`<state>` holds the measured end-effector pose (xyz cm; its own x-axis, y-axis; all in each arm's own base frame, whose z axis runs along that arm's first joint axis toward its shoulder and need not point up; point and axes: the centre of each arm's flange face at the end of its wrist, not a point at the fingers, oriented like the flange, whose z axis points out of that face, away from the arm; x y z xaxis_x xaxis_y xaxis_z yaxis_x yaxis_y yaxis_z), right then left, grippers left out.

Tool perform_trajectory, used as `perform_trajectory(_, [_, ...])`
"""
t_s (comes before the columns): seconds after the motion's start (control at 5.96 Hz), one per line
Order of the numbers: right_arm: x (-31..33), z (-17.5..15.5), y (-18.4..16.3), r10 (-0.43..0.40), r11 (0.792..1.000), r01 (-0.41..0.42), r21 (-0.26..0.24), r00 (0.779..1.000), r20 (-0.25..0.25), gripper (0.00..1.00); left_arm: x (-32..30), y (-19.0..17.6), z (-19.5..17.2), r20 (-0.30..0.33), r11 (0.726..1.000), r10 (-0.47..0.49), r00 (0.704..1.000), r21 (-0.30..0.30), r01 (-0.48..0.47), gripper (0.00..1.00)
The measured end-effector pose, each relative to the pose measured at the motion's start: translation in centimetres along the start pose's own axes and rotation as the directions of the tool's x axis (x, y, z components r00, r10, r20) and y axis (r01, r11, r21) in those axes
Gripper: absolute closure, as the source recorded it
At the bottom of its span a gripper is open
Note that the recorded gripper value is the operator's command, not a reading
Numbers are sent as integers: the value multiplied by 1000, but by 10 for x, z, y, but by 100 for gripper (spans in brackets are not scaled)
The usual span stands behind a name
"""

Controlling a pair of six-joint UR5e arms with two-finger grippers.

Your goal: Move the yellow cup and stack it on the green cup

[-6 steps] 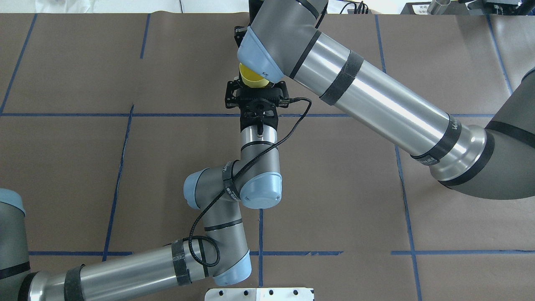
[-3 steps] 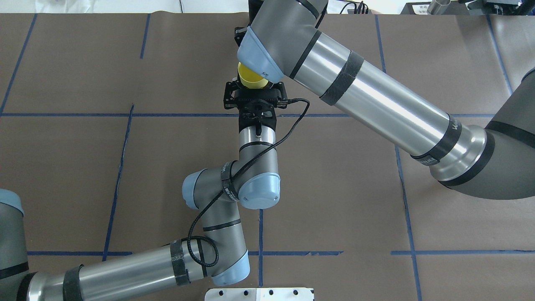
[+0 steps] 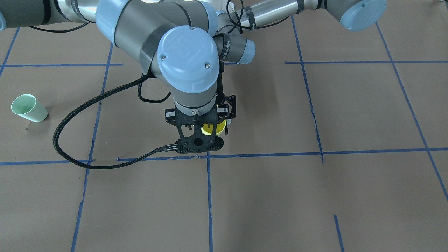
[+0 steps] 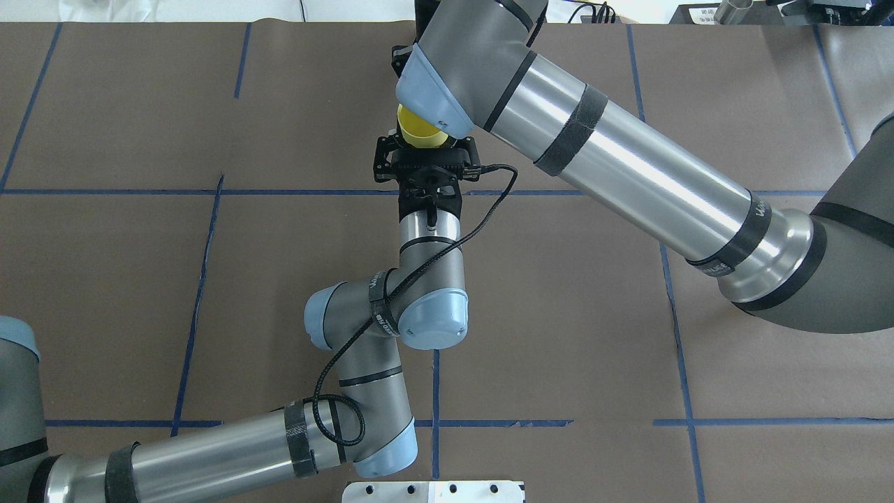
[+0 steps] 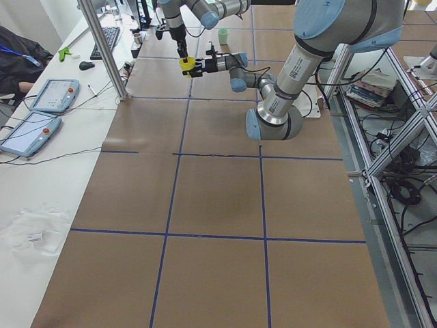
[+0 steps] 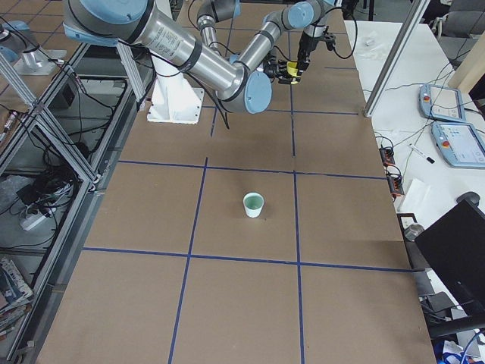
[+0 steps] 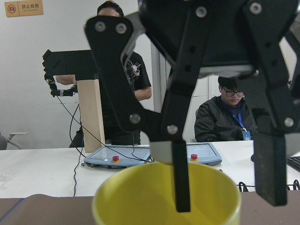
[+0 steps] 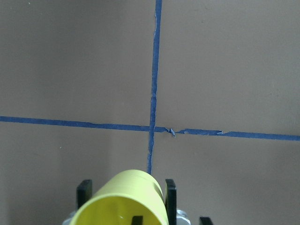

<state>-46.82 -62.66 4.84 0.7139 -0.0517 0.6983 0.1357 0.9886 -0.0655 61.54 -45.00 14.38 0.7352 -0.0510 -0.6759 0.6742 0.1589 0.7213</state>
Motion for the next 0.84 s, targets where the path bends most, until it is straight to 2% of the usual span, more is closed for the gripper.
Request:
perform_trajectory(0.17, [0,0,0,0,1000,0,-1,1000,0,64,0,0,0,0,1000,0,1000,0,0,55])
perform_trajectory(0.34, [0,1,0,0,1000,0,-1,1000,0,97,0,0,0,0,1000,0,1000,0,0,55])
perform_trajectory(0.67, [-1,-1,2,-4,1000,4,1,1000,2,100,0,-1,0,-1,1000,0,1000,0,0,53])
perform_trajectory(0.84, [-2,-1,2,-4,1000,4,1,1000,3,100,0,-1,0,-1,1000,1,1000,-1,-1,39])
